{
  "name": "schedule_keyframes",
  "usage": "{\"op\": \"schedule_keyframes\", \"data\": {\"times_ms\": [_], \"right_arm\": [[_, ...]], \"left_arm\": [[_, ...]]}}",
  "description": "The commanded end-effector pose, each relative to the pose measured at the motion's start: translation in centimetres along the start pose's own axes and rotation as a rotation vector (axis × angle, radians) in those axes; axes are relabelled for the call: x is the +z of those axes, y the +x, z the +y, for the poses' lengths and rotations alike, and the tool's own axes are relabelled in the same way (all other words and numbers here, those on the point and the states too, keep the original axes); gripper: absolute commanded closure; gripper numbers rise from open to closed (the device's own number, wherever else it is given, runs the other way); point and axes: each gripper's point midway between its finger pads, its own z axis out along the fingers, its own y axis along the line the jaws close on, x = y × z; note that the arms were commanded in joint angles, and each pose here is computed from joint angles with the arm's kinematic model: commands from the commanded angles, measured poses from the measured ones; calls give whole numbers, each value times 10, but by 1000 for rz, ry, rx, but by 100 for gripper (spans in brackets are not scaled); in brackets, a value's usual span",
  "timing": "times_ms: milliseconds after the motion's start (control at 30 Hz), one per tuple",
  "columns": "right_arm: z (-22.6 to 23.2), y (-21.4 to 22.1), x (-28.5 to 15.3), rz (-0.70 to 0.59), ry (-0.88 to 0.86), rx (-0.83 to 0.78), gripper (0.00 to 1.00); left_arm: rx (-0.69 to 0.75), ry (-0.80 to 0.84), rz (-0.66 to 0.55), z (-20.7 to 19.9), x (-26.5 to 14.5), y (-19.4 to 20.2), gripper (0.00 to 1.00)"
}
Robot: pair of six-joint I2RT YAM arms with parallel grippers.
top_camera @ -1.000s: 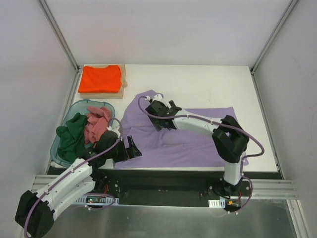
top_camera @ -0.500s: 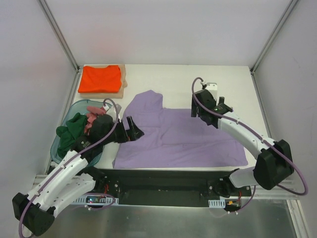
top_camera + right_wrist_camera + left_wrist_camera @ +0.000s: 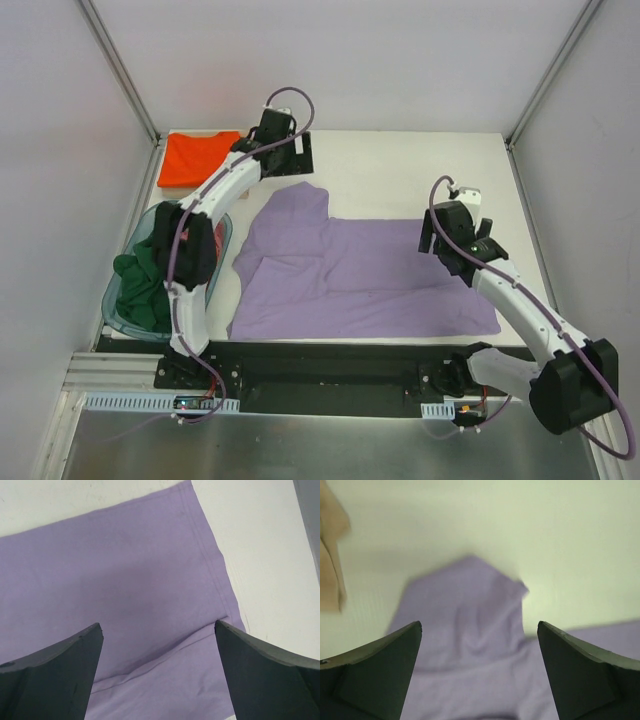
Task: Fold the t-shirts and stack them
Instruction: Grap the side of the flattened tshirt furthest away from the robot with both arms
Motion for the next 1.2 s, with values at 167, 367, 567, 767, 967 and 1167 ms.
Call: {"op": "schedule_keyframes", "data": {"times_ms": [167, 367, 567, 767, 967, 1167], "right_arm": [[-20, 8, -12, -58, 3, -5, 4], [-20, 10, -9, -52, 10, -12, 4], [-18, 12, -7, -37, 5, -18, 4], [-17, 11, -9, -44, -5, -11, 4], [-18, 11, -9, -45, 0, -9, 4], [-20, 12, -4, -33, 29, -15, 4]], "left_arm": [[268, -64, 7, 21, 108, -57, 1], [174, 57, 104, 11, 154, -22, 4], [117, -3, 148, 25, 149, -6, 9], [102, -27, 255, 36, 146, 27, 26], [113, -18, 295, 36, 141, 36, 63], [170, 10, 298, 34, 131, 33, 85]]}}
